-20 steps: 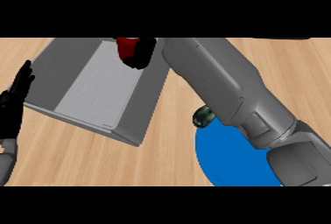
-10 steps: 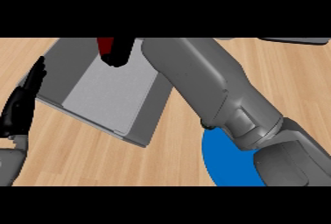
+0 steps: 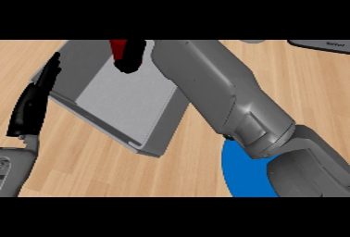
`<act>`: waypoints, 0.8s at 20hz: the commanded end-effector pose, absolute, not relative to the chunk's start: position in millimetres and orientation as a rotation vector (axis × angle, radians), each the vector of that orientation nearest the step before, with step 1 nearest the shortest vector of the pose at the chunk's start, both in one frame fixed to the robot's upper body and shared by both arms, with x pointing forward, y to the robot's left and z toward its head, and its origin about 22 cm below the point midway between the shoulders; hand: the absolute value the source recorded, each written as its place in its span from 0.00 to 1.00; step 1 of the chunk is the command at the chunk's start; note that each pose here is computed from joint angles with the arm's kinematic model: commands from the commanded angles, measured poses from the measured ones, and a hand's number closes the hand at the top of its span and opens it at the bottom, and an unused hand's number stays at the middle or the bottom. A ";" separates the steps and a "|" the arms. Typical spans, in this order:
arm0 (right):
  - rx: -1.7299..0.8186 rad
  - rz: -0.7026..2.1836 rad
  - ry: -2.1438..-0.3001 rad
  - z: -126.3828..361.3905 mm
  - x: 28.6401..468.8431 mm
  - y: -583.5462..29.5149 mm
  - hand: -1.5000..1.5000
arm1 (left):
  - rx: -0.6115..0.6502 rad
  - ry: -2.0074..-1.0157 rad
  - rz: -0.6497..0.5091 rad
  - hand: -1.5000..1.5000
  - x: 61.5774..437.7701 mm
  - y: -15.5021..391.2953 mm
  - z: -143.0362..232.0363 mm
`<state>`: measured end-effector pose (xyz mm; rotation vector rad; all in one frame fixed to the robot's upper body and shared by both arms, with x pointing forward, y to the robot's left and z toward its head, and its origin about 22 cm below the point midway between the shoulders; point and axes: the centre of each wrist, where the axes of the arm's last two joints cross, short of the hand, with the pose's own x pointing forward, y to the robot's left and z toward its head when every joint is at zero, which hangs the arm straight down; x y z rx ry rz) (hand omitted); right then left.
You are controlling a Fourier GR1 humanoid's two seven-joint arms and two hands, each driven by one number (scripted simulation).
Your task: Pick the can from the plate and place it in the cardboard box
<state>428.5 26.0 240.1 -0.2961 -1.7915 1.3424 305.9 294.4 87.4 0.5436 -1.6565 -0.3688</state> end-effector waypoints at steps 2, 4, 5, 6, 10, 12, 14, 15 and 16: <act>-0.380 1.304 -1.727 221.2 433.0 18.8 1.00 | 0.511 -1.519 -0.364 0.50 306.2 286.5 61.5; -0.356 1.245 -1.648 209.0 436.4 11.3 0.00 | 0.494 -1.526 -0.391 0.50 303.6 277.3 56.1; -0.336 1.229 -1.616 200.8 437.8 7.0 0.00 | 0.507 -1.554 -0.388 0.50 307.6 280.9 64.7; -0.340 1.227 -1.586 204.3 438.0 8.2 0.00 | 0.513 -1.526 -0.388 0.50 305.9 288.6 62.4; -0.307 1.192 -1.594 200.5 437.1 7.8 0.00 | 0.492 -1.549 -0.414 0.50 309.7 280.9 66.9; -0.271 1.165 -1.618 196.9 436.4 6.8 0.00 | 0.496 -1.543 -0.402 0.50 308.8 284.9 67.4; -0.265 1.141 -1.676 195.5 435.2 7.3 0.00 | 0.489 -1.535 -0.423 0.50 305.4 278.4 57.5; -0.254 1.100 -1.707 195.1 433.5 8.4 0.00 | 0.482 -1.531 -0.407 0.50 307.2 271.4 55.8; -0.213 1.079 -1.751 202.5 433.2 10.5 0.00 | 0.508 -1.539 -0.398 0.50 309.0 281.4 63.7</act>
